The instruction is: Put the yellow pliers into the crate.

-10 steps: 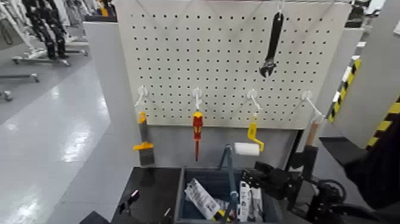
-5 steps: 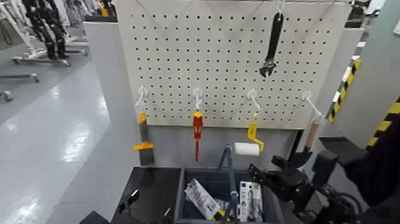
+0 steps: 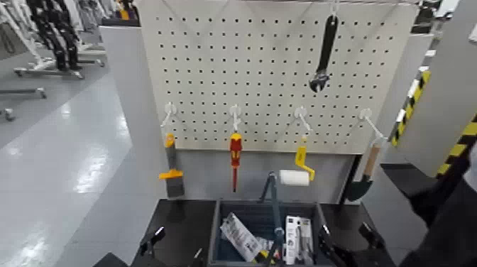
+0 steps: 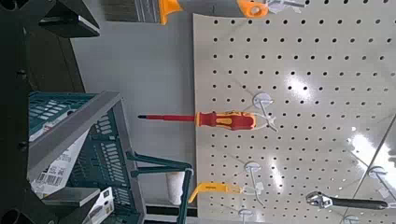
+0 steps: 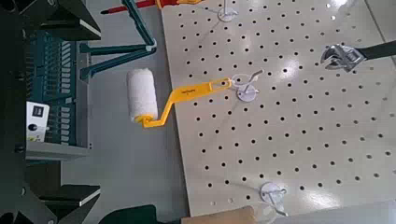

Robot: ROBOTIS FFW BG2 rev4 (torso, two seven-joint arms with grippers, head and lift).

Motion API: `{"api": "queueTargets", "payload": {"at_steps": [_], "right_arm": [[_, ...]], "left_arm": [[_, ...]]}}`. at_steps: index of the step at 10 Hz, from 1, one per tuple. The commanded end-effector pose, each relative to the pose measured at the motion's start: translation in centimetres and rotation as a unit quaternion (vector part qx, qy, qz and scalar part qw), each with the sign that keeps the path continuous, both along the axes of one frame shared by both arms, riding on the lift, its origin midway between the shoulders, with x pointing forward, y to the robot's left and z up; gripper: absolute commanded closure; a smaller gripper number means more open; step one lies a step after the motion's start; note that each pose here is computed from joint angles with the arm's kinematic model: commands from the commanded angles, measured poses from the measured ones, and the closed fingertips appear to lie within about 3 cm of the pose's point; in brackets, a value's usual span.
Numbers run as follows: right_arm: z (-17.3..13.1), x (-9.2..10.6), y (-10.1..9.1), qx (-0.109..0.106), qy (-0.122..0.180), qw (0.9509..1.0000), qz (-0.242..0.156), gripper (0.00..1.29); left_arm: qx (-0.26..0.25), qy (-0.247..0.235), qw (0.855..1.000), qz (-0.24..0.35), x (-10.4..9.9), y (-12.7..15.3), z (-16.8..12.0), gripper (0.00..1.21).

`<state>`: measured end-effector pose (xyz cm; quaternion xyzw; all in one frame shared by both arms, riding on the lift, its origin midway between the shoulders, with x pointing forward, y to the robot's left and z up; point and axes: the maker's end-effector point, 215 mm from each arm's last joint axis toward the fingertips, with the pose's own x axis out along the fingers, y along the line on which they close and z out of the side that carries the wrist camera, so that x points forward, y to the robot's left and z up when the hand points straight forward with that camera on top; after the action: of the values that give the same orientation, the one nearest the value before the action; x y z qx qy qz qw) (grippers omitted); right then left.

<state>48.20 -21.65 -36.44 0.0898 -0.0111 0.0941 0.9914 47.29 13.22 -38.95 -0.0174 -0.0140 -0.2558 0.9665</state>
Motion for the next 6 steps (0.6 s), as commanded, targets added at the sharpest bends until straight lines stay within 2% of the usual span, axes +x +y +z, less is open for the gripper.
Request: {"api": "queueTargets", "payload": {"at_steps": [1,3,6], "right_arm": [[-1.0,-3.4,-0.3,-0.012,-0.002,0.9998,-0.018,0.18],[-1.8,-4.9,-0.8,-0.013,0.009,0.9994,-0.031,0.20],[-1.4,-5.6,-0.2,-0.019,0.000,0.9993,-0.032,0.20]], "left_arm": [[0.000,0.001,1.000,0.002,0.0,0.2,-0.1,0.11],[0.000,0.002,1.000,0.004,-0.1,0.4,-0.2,0.10],[-0.001,0.003,1.000,0.004,-0.2,0.3,-0.3,0.10]]}}
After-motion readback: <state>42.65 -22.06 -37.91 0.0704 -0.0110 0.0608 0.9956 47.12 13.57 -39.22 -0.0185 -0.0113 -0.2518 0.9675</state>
